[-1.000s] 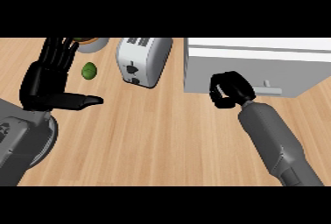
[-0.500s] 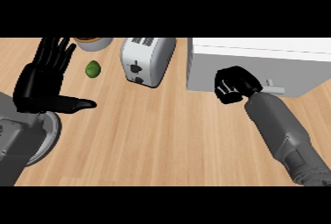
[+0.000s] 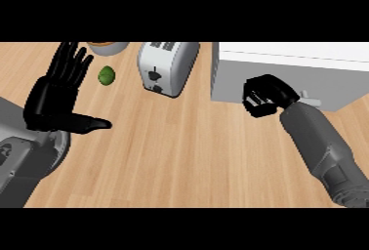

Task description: Pick up the cup, place it into the drawer and close the drawer

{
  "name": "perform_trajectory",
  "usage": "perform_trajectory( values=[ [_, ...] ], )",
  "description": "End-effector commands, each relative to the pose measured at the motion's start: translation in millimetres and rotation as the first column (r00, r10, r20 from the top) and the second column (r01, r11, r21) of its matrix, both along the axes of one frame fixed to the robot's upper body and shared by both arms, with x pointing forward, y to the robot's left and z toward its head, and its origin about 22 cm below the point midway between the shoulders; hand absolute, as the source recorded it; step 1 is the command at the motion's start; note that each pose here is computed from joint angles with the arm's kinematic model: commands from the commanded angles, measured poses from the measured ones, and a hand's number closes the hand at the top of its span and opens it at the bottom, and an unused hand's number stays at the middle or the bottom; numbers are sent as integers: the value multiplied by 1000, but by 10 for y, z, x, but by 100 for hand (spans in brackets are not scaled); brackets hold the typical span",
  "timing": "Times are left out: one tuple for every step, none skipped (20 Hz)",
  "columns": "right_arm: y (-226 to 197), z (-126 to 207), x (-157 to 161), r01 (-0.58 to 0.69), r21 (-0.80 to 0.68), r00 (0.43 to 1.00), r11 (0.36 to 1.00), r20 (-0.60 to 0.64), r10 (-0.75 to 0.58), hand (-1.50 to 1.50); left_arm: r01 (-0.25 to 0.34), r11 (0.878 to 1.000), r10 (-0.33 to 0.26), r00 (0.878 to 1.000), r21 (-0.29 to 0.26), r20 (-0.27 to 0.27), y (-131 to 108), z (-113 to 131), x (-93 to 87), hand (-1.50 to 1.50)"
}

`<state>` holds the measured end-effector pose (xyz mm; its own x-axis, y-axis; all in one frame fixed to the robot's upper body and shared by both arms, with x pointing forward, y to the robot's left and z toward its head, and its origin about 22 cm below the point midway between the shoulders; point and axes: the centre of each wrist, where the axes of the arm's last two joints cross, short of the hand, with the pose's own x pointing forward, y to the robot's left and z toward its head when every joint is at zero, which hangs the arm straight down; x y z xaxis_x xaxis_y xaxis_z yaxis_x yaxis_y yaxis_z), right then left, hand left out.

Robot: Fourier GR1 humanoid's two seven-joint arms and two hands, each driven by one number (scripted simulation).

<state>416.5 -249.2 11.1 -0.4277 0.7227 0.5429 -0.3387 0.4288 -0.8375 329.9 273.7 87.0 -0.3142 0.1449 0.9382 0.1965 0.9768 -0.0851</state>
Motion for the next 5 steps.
perform_trajectory(
  values=[
    [-344,438,187,213,10,974,977,72,-213,150,13,1000,-13,1000,-6,-4,-63,-29,27,-150],
    [-369,479,201,215,12,974,977,65,-215,150,15,1000,-15,1000,-12,-8,-44,-36,14,-150],
    [-308,428,193,227,15,972,974,58,-227,150,8,1000,-8,1000,-7,10,-13,10,28,-150],
    [-379,433,179,212,7,975,977,68,-212,150,6,1000,-6,1000,-8,1,-26,-50,26,-150],
    [-386,572,235,213,27,974,977,70,-214,150,12,1000,-12,1000,4,-18,9,-72,11,-150]
  ],
)
